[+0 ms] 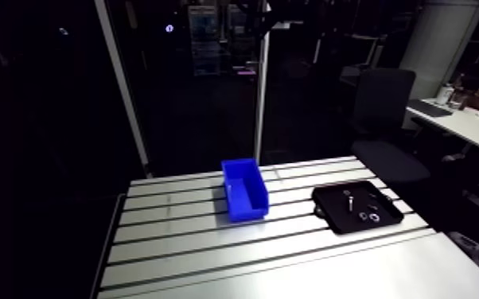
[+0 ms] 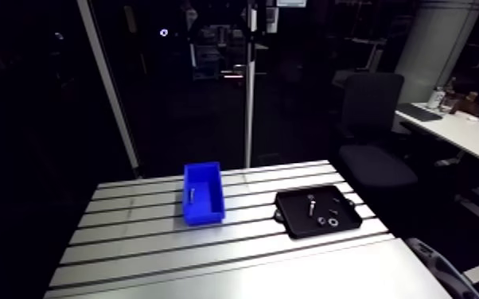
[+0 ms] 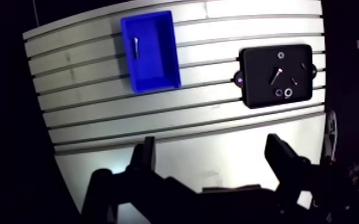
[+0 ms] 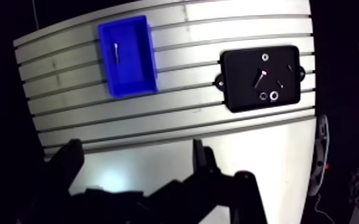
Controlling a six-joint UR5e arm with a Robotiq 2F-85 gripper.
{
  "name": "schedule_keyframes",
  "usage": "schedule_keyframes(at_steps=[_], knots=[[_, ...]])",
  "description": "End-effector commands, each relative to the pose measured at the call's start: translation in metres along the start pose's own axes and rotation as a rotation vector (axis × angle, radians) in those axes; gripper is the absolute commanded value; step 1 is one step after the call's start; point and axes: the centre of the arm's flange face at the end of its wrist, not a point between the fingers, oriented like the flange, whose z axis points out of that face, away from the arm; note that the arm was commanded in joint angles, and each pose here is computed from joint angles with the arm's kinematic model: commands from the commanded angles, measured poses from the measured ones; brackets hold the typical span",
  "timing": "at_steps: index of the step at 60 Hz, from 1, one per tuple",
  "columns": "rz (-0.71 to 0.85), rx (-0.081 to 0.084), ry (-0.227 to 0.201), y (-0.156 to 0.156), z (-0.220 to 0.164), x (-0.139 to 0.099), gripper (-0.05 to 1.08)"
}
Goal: Pick up the M10 bolt from the tray and put it into the blue bin.
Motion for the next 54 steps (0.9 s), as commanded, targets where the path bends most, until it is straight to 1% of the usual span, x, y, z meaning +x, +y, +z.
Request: schedule_keyframes(at_steps=[1, 19, 45, 49, 54], knots=[[0.022, -0.011, 0.024, 0.0040, -0.0015, 0.0078, 0.01], [0.022, -0.011, 0.028, 0.0040, -0.0037, 0.0075, 0.01], [0.021, -0.011, 0.022, 0.0041, -0.0010, 0.0090, 0.01], [0.020, -0.012, 0.022, 0.0042, -0.0010, 0.0090, 0.01], [0.022, -0.018, 0.021, 0.0065, -0.0010, 0.0092, 0.01]])
